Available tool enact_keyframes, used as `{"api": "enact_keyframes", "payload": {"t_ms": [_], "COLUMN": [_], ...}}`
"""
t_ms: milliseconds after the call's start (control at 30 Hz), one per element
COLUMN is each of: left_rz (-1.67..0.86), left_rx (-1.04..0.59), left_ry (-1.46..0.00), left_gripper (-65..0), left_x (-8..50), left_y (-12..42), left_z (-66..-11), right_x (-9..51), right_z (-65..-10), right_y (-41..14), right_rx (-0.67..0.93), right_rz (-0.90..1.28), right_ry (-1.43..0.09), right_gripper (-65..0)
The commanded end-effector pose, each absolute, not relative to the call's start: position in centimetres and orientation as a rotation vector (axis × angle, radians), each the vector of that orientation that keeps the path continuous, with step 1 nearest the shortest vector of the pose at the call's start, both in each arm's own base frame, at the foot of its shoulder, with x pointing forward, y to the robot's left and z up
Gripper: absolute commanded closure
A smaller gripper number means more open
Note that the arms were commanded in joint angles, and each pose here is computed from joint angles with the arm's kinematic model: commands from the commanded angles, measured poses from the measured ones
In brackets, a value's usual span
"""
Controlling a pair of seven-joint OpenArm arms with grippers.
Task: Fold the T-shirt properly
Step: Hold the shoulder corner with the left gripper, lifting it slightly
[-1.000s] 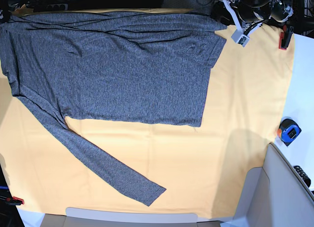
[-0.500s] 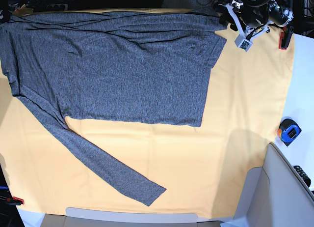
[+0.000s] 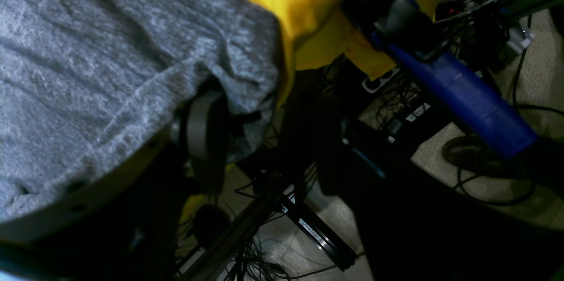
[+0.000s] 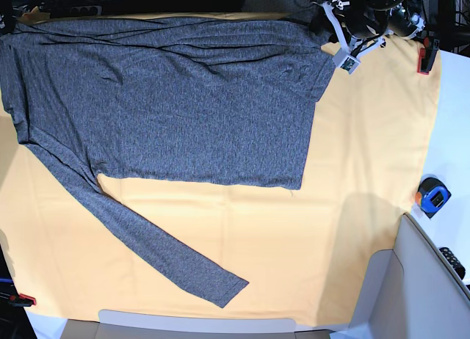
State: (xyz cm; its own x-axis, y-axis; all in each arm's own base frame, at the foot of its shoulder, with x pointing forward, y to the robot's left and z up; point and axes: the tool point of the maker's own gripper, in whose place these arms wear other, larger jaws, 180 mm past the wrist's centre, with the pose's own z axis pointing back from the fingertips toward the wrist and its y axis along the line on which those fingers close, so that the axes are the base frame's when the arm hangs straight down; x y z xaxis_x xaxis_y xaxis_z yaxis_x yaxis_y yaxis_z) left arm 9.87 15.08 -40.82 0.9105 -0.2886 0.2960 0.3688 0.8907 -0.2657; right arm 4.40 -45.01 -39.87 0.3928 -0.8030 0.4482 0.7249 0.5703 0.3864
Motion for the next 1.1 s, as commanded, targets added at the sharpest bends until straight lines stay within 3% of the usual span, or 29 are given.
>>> {"api": "enact_keyframes", "payload": {"t_ms": [0,67,233,1067], "left_rz": [-0.351,-0.351,-0.345,-0.294], "left_rx": [-0.323,-0.323,-0.314,-0.265], "left_ry": [-0.264,-0.264,-0.26,-0.437], "left_gripper": [-23.0,-19.0,-0.4,-0.2], "left_x": [10.0,10.0,10.0,15.4], "left_y": [15.1,15.1,15.5,16.7], "left_z": [-40.6,-40.6,-40.6,-37.8], "right_x": [2.0,2.0,1.9,1.9], "right_z": [-41.4,-41.3,-41.3,-41.3], "right_y": [-44.0,-44.0,-44.0,-44.0], "right_rx": [0.118,0.117,0.117,0.116], "right_rz": [-0.969,-0.971,-0.97,-0.971], "right_ry": [-0.493,-0.495,-0.493,-0.493], "right_gripper": [-28.2,-28.2,-28.2,-28.1]}}
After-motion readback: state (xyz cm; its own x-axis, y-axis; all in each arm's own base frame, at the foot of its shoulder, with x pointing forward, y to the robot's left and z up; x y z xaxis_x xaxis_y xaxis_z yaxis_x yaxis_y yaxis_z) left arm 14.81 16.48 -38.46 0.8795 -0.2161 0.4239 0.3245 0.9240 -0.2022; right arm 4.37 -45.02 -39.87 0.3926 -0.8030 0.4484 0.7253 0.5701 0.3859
